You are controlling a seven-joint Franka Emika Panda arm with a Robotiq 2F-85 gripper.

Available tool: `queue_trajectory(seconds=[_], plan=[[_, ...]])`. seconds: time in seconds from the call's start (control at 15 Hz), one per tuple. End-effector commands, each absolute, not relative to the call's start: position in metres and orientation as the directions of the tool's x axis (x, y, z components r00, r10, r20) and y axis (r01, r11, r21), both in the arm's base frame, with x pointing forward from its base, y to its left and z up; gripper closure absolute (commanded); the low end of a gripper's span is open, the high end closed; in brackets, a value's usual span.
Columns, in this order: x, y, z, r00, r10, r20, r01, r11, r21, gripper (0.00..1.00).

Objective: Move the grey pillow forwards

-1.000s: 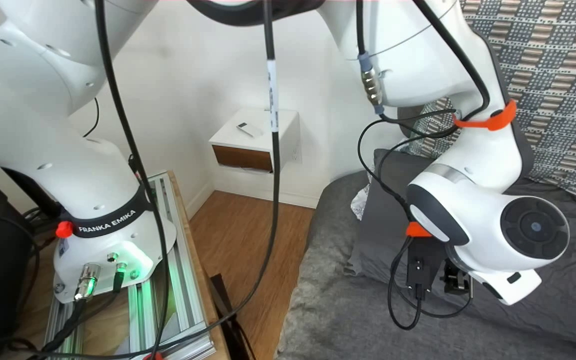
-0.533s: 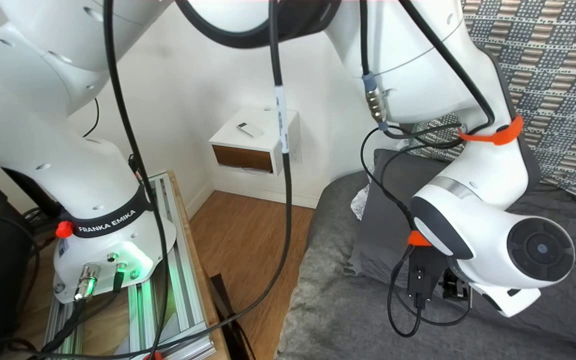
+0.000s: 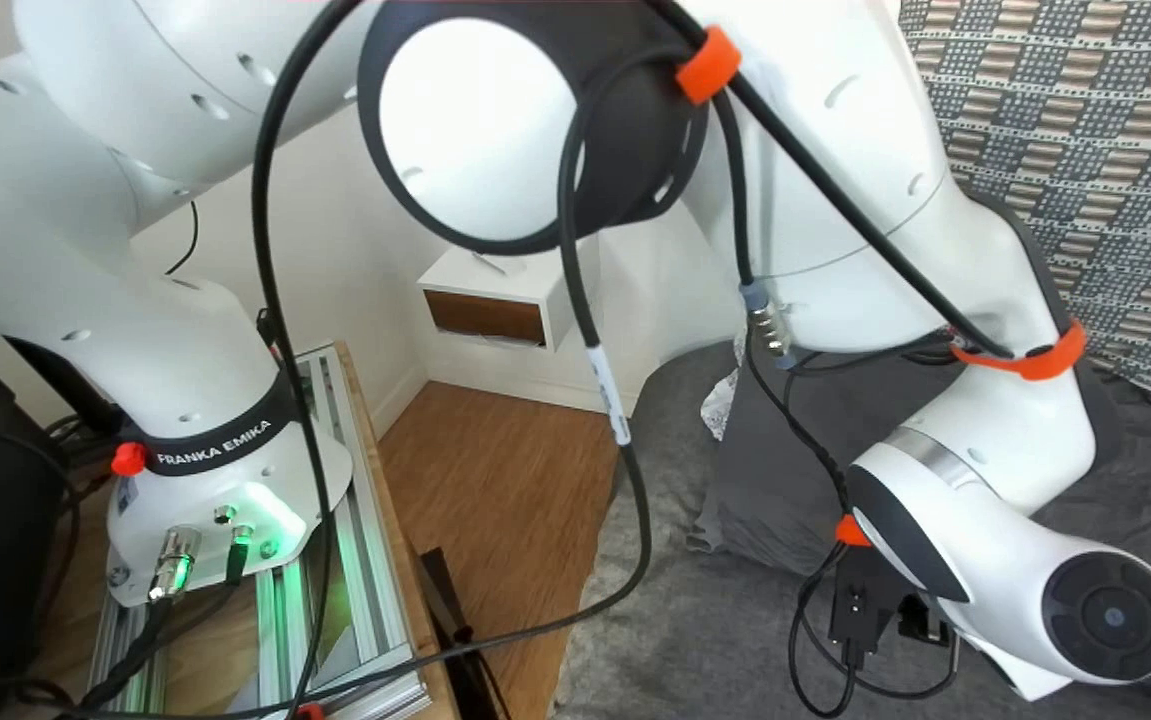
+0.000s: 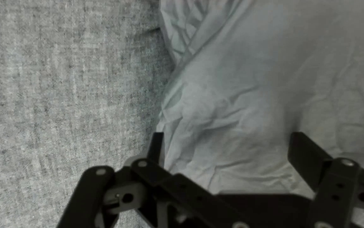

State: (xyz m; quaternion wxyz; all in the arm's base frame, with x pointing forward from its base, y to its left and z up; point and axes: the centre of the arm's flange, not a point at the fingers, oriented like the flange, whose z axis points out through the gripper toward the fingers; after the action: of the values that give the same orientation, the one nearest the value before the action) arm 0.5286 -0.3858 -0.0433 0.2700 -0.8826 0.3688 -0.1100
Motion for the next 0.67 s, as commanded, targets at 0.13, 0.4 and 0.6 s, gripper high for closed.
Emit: queue_trajectory(seconds=[0.13, 0.4, 0.6], plan=[[0.552, -0.400, -0.075, 0.698, -0.716, 0.014, -0.539, -0.538, -0.648, 0.00], [0.560, -0.399, -0.084, 0.697, -0.717, 0.014, -0.525, -0.524, -0.671, 0.41], [0.565, -0.400, -0.087, 0.700, -0.714, 0.008, -0.512, -0.509, -0.692, 0.63]])
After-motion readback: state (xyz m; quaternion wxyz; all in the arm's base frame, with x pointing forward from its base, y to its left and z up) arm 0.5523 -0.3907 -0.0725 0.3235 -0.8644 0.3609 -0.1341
